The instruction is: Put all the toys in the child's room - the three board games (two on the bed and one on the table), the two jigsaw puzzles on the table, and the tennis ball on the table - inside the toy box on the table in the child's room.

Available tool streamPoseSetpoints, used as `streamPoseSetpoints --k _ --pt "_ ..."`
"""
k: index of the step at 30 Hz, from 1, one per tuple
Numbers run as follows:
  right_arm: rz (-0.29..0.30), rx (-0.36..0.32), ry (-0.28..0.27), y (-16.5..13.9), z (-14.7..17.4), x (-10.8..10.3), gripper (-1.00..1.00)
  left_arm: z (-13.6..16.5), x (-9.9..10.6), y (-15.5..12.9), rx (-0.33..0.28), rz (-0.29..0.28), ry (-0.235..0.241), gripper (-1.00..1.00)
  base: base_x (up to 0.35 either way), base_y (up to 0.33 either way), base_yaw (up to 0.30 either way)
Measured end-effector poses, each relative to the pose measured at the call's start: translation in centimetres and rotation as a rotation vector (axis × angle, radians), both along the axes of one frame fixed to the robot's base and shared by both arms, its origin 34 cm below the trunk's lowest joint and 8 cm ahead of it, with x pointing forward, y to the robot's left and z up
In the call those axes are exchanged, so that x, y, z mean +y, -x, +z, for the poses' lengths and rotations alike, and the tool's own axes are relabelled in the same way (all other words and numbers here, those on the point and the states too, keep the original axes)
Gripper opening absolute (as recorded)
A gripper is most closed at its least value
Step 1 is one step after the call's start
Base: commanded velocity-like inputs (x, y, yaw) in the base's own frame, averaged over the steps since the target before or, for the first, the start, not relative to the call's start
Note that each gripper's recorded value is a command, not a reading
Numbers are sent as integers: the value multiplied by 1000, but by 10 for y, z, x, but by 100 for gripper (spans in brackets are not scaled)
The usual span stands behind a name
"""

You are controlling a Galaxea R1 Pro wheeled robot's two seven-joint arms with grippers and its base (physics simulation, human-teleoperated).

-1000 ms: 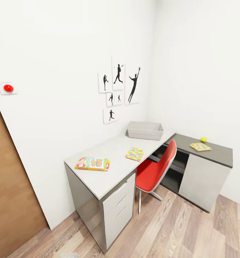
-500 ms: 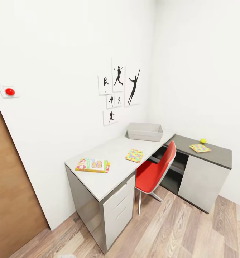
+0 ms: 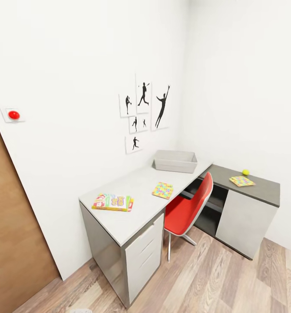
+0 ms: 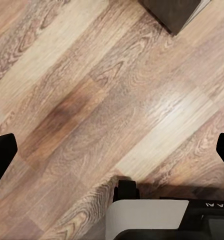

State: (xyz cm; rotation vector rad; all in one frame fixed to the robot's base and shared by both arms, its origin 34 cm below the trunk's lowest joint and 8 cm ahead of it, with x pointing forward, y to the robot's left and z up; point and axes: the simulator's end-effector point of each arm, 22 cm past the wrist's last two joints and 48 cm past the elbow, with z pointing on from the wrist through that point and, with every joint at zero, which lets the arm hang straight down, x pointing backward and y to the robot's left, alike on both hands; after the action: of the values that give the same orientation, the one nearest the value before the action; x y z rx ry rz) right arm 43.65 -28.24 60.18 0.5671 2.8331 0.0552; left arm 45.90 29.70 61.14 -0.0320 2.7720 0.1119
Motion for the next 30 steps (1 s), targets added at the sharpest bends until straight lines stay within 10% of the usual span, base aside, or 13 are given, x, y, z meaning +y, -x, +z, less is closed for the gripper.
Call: streamPoseSetpoints --k 30 --pt "-6 4 -2 9 33 -3 100 32 -2 7 -44 -3 2 100 0 0 -213"
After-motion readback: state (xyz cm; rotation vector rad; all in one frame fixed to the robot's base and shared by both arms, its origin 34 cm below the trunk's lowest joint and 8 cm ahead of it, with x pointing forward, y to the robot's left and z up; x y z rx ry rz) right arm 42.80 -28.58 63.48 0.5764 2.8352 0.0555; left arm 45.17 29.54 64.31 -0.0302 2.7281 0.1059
